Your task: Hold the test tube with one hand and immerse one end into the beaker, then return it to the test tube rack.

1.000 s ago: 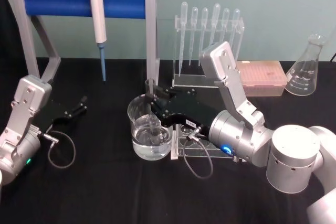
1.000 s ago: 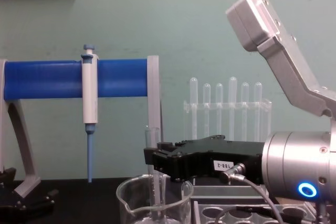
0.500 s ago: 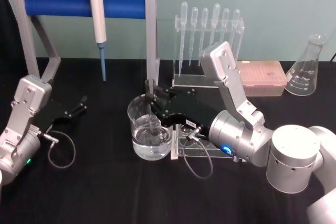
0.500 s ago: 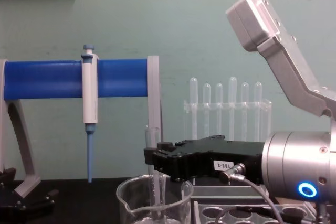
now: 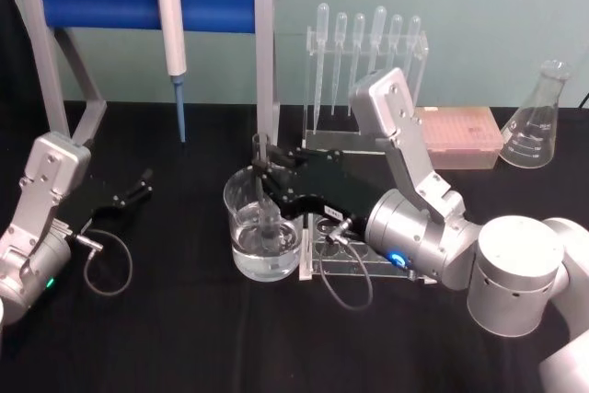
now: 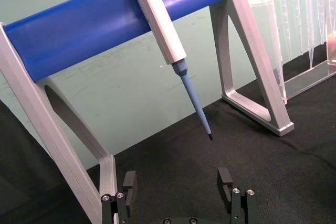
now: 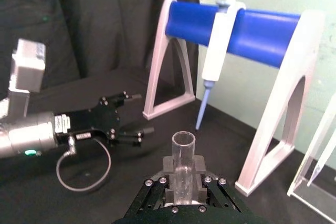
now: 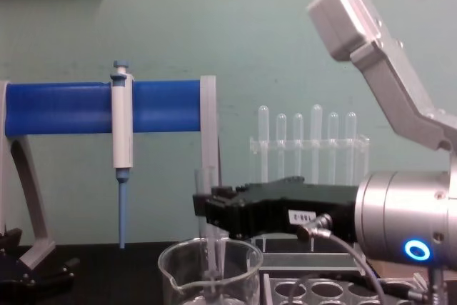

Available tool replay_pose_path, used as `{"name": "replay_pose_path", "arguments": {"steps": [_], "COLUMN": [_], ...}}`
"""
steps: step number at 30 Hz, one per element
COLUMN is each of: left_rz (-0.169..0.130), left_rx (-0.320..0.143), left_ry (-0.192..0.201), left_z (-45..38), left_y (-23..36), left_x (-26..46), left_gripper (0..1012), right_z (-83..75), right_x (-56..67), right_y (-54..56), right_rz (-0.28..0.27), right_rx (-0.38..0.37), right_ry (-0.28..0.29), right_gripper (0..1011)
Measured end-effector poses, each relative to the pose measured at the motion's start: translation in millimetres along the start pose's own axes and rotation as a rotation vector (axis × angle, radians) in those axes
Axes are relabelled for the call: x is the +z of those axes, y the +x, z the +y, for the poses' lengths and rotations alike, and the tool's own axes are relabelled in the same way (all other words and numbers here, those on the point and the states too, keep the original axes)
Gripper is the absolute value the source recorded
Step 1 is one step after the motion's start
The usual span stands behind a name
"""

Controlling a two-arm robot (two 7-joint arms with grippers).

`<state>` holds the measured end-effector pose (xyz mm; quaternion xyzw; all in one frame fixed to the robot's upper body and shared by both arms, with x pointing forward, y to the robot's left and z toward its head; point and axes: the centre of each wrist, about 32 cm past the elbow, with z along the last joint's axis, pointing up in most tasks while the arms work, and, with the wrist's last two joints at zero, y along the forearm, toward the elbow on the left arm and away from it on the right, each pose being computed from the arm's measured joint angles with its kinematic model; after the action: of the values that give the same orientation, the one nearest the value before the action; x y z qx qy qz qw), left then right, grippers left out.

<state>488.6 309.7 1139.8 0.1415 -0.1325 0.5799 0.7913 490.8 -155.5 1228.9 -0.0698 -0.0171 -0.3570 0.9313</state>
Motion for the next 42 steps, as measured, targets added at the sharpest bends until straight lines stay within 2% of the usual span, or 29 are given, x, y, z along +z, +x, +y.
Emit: {"name": "replay_pose_path", "arguments": {"steps": [5,11,17,21,24,27,30,34,38,42], "left_rz": [0.0,0.0,0.0,0.0,0.0,0.0,0.0,0.0,0.0,0.0], "left_rx": [0.0,0.0,0.0,0.0,0.0,0.0,0.0,0.0,0.0,0.0], "left_ry": [0.0,0.0,0.0,0.0,0.0,0.0,0.0,0.0,0.0,0.0], "left_z": [0.0,0.0,0.0,0.0,0.0,0.0,0.0,0.0,0.0,0.0], "left_y": [0.0,0.0,0.0,0.0,0.0,0.0,0.0,0.0,0.0,0.0], "left_x": [0.0,0.0,0.0,0.0,0.0,0.0,0.0,0.0,0.0,0.0], "left_gripper": [1000,1000,1000,1000,1000,1000,1000,1000,1000,1000], "right_z": [-2.7,-8.9,-17.3,-26.9,-42.2,-52.9,-74.1,-88.5,-106.1,-115.7], "right_x": [14.4,41.7,62.3,74.5,85.7,89.7,93.2,92.6,86.3,76.8], "right_y": [-1.6,-5.0,-8.7,-11.0,-12.3,-12.1,-10.7,-10.3,-9.7,-7.9], "right_rz": [-0.02,-0.059,-0.078,-0.081,-0.096,-0.102,-0.11,-0.114,-0.116,-0.11], "right_rx": [0.006,0.014,0.022,0.026,0.022,0.012,-0.01,-0.026,-0.048,-0.072], "right_ry": [0.035,0.094,0.141,0.167,0.183,0.185,0.175,0.162,0.139,0.12], "right_gripper": [222,221,222,222,221,222,222,222,222,222]}}
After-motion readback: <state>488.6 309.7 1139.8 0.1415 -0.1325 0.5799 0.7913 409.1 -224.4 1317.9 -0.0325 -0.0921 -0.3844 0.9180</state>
